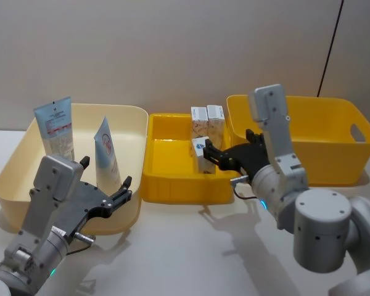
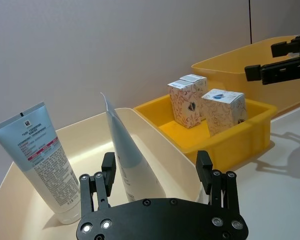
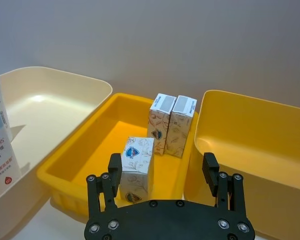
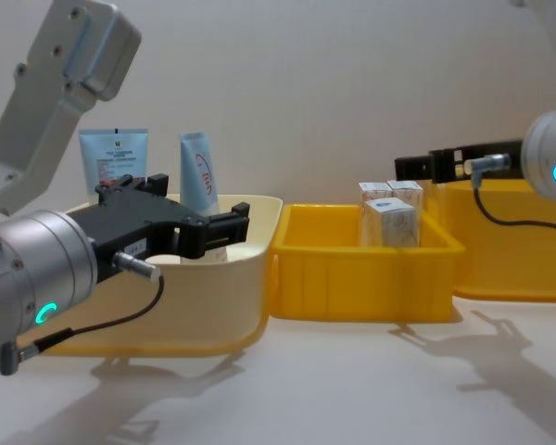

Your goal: Bimanual collaborative sorting of washing and personal care products

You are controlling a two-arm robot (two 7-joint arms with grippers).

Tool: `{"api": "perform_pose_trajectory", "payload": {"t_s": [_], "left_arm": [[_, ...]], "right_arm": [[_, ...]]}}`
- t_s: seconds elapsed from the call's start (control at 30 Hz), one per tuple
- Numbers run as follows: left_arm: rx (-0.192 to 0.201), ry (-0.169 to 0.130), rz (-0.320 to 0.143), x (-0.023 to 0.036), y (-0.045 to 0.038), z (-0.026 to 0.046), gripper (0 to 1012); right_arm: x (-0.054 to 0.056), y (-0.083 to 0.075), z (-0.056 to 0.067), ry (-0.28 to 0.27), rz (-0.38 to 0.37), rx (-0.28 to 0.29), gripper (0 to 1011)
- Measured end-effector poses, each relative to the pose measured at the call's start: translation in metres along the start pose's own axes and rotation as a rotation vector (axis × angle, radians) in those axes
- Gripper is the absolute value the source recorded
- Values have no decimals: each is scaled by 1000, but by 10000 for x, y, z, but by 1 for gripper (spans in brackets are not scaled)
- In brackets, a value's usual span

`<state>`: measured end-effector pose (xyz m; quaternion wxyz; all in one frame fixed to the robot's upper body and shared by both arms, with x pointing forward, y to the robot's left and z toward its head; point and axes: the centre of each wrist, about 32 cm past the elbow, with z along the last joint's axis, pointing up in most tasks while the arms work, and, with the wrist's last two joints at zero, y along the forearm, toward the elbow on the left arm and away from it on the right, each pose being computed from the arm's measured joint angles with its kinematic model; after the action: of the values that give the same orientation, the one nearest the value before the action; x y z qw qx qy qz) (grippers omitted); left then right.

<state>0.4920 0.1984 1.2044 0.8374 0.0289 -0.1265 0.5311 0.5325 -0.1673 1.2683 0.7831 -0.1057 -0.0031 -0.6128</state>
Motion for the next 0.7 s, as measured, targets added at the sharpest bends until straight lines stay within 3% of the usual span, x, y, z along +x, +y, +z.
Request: {"api": "perform_pose_trajectory", "payload": {"t_s": [0.7], "left_arm": [[0,0,0,0,0,0,1000]], "right_arm": [[-251,390,-55,-35,1,-91,1001]]}}
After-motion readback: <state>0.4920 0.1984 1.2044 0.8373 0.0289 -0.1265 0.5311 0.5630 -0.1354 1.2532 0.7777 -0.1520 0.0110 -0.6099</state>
